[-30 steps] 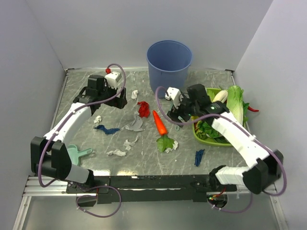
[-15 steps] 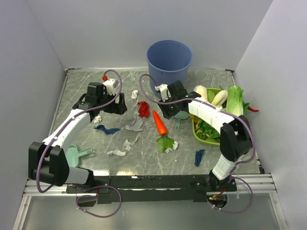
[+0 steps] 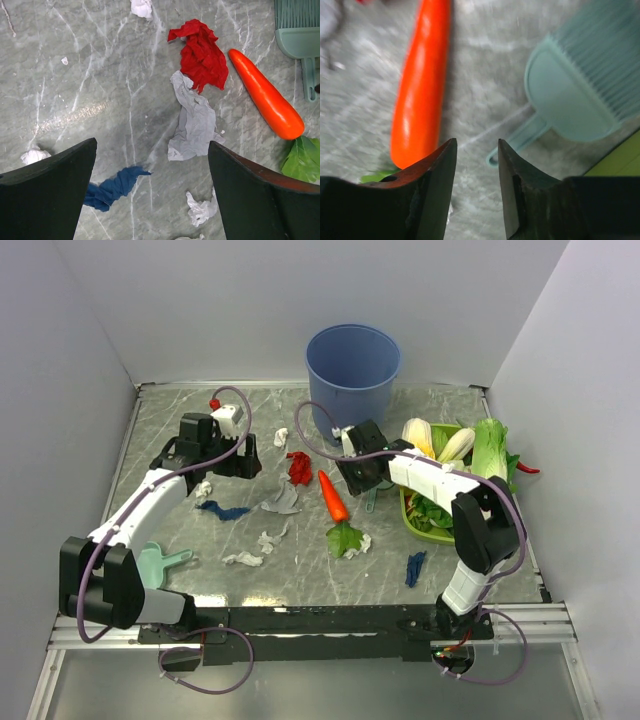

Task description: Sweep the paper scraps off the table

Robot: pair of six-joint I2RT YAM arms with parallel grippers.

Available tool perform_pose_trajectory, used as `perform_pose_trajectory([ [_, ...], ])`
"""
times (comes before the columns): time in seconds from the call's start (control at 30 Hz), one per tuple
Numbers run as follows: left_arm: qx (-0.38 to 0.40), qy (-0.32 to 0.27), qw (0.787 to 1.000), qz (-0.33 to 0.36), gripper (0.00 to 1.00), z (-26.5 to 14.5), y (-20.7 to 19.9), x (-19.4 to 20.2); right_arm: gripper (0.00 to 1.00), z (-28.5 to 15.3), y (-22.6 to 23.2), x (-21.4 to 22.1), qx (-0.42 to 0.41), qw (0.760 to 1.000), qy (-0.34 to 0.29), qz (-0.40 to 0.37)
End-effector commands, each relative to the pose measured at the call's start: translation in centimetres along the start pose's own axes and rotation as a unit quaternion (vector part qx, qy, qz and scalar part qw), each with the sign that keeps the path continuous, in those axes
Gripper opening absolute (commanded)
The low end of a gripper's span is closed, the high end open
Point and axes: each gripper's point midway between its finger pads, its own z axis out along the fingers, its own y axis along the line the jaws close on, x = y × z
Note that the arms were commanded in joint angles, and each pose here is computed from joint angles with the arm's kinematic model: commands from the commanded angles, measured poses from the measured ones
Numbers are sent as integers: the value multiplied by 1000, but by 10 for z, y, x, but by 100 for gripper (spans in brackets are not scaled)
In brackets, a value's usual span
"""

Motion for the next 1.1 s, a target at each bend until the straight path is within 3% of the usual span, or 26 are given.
perform_pose_trajectory([
  [0.0, -1, -16, 1000, 7, 97, 1, 1, -10, 50, -2, -3, 12, 26, 999, 9, 44],
  [0.13, 2, -10, 1000, 2, 97, 3, 1, -6, 59, 4, -7, 19, 39, 998, 23, 52],
  [0.33, -1, -3, 1000, 4, 97, 5, 2, -4, 60, 12, -9, 29, 45, 995, 43, 72],
  [0.7, -9, 2, 1000, 5, 97, 9, 5, -4, 47, 26, -29, 37, 51, 990, 56, 115],
  [1.07, -12, 2, 1000, 5, 97, 11, 7, -6, 44, 41, -25, 45, 39, 990, 75, 113],
])
